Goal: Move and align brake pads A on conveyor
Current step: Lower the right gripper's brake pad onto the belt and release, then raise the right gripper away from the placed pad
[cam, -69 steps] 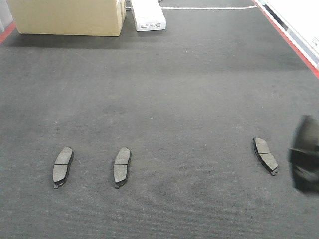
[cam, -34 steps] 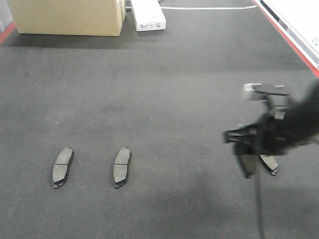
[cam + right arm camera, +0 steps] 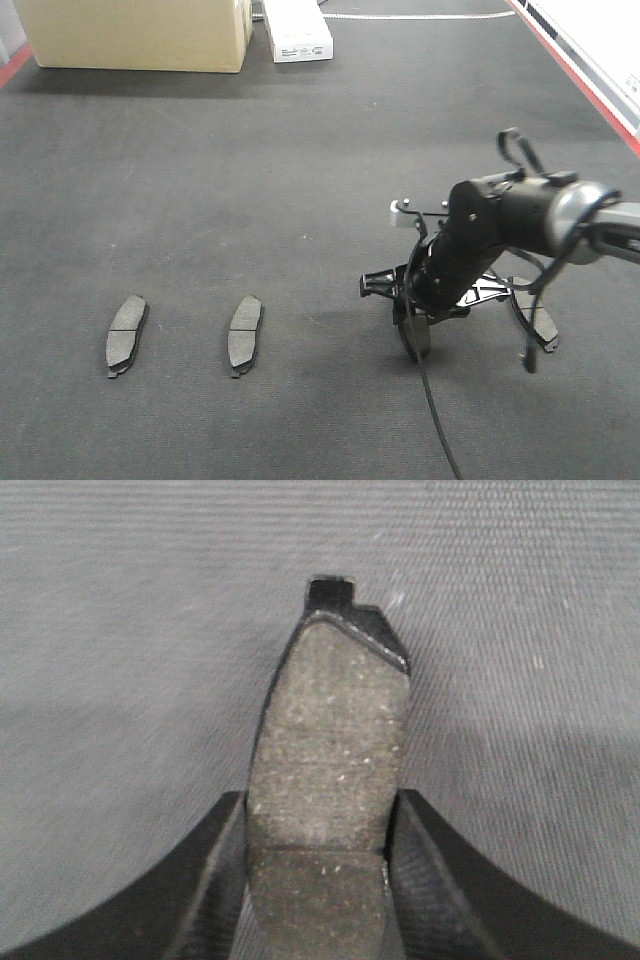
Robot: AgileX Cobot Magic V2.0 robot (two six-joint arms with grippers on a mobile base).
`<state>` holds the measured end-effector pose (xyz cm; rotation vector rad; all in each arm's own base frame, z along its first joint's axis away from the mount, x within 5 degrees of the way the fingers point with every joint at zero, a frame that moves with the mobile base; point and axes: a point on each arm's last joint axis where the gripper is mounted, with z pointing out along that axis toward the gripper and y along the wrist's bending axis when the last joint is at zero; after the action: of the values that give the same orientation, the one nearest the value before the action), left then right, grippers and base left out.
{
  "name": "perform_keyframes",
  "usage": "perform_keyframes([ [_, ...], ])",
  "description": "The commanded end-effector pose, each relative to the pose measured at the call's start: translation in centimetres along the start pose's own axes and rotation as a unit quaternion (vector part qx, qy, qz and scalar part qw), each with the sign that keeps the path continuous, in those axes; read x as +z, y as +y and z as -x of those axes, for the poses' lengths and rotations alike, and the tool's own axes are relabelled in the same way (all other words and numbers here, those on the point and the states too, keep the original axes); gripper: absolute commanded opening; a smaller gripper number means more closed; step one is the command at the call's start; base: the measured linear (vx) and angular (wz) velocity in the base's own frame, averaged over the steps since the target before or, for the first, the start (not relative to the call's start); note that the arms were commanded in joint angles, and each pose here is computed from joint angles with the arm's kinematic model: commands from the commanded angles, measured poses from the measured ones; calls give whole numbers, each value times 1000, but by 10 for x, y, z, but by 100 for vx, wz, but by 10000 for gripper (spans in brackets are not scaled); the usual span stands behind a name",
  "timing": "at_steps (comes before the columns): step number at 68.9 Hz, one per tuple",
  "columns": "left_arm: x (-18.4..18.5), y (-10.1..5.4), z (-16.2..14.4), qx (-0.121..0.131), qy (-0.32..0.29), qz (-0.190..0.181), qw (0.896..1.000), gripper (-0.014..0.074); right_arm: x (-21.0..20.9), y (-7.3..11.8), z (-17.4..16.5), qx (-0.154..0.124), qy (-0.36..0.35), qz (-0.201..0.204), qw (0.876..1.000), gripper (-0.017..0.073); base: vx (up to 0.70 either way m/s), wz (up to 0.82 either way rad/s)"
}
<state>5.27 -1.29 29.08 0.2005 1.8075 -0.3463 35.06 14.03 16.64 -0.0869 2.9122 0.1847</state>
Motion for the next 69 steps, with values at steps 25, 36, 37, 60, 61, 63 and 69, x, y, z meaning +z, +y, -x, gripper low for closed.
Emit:
perform_keyframes([
  [25, -2, -3, 12, 4, -37, -15, 999, 513, -39, 0, 20, -12, -79, -6, 997, 536, 0, 0],
  [36, -2, -3, 12, 4, -37, -15, 999, 513, -64, -16, 18, -30, -81, -22, 996, 536, 0, 0],
  [37, -2, -3, 12, 4, -37, -15, 999, 513, -66, -18, 17, -32, -80, -22, 996, 536, 0, 0],
  [60, -2, -3, 12, 4, -38, -16, 999, 513, -151, -73, -19, -50, -196, -31, 979, 536, 0, 0],
  [61, -2, -3, 12, 4, -38, -16, 999, 513, -154, -74, -22, -53, -205, -32, 977, 536, 0, 0],
  [63, -2, -3, 12, 4, -38, -16, 999, 513, -161, -74, -29, -60, -219, -36, 973, 536, 0, 0],
  [69, -2, -3, 12, 4, -38, -16, 999, 513, -180, -71, -52, -81, -279, -31, 956, 536, 0, 0],
])
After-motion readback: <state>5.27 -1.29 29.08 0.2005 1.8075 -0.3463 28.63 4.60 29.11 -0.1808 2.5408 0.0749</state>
